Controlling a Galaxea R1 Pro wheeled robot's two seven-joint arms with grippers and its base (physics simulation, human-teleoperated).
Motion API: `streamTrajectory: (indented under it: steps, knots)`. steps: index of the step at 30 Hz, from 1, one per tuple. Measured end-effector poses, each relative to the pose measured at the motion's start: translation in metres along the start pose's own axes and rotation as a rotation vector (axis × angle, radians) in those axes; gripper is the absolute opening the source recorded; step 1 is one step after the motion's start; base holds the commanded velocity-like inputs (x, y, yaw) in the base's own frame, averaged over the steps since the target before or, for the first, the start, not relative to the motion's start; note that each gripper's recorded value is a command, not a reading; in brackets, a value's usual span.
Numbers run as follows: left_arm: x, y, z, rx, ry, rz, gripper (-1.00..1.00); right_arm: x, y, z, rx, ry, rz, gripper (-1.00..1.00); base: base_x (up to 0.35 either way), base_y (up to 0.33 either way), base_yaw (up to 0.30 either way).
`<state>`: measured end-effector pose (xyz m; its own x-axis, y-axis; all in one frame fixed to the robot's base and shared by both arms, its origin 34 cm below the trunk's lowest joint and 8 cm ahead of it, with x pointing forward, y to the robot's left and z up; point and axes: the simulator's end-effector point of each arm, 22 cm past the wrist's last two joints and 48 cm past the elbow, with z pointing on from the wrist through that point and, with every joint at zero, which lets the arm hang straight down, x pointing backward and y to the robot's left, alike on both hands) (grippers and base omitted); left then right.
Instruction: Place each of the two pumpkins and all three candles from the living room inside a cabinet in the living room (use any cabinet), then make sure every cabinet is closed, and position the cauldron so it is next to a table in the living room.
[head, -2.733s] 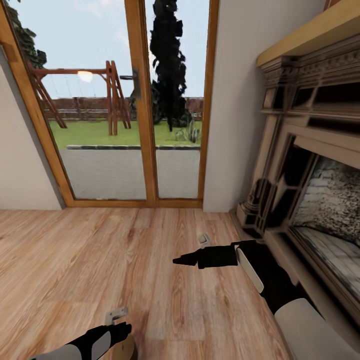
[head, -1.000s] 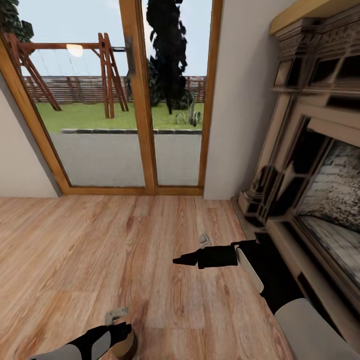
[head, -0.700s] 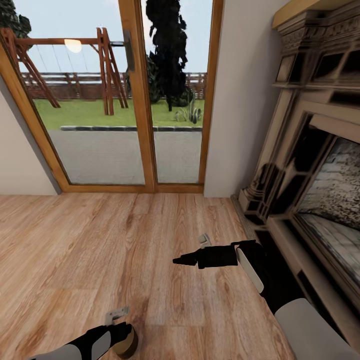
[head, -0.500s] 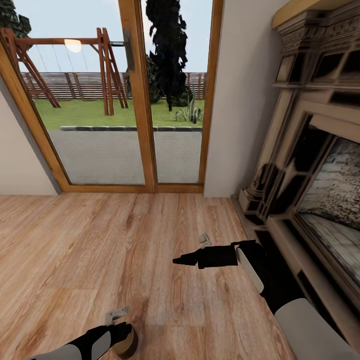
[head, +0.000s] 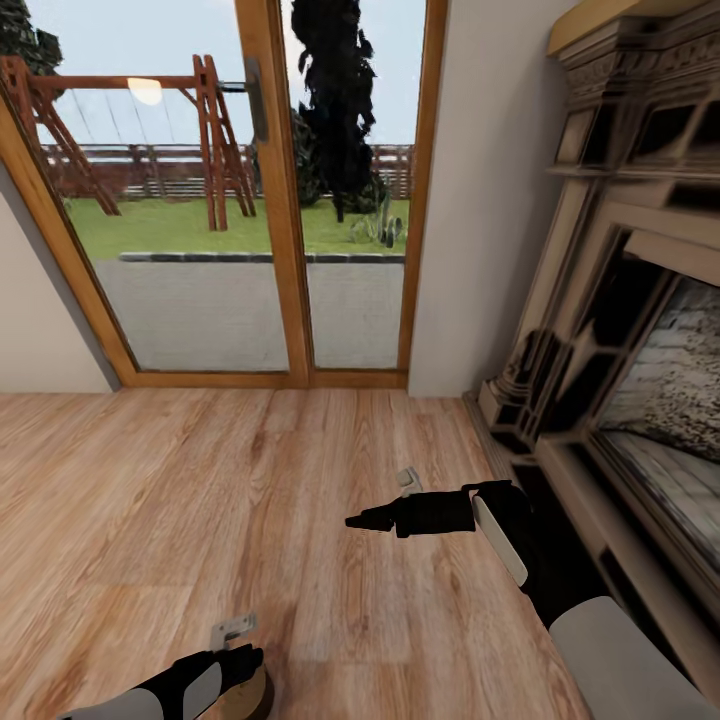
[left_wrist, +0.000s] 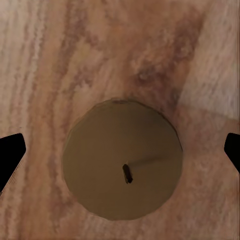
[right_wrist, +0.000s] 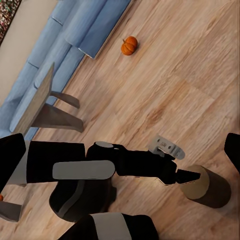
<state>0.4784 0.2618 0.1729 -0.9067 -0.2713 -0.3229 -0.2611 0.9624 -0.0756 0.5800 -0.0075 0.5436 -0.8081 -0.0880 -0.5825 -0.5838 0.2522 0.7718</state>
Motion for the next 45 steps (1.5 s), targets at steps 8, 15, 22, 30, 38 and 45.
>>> streamTrajectory:
  steps: [8, 15, 22, 30, 38, 45]
  knots:
    - [0.0, 0.0, 0.0, 0.0, 0.0, 0.0, 1.0, 0.0, 0.0, 0.0, 0.0, 0.0, 0.001, 1.0, 0.1, 0.0, 0.0]
    - [0.0, 0.0, 0.0, 0.0, 0.001, 0.0, 1.0, 0.0, 0.0, 0.0, -0.001, 0.0, 0.001, 1.0, 0.004, 0.0, 0.0]
    - [0.007, 0.002, 0.005, -0.005, 0.016, 0.0, 1.0, 0.005, -0.007, 0.002, -0.002, 0.004, 0.016, 1.0, 0.0, 0.0, 0.0]
    - [0.009, 0.002, 0.006, -0.006, 0.02, 0.0, 1.0, 0.006, -0.009, 0.003, -0.002, 0.005, 0.02, 1.0, 0.0, 0.0, 0.0]
    - [0.018, 0.005, 0.012, -0.011, 0.04, 0.001, 1.0, 0.012, -0.017, 0.006, -0.004, 0.01, 0.04, 1.0, 0.0, 0.0, 0.0]
    - [0.018, 0.005, 0.012, -0.011, 0.04, 0.001, 1.0, 0.011, -0.018, 0.006, -0.004, 0.01, 0.04, 1.0, 0.0, 0.0, 0.0]
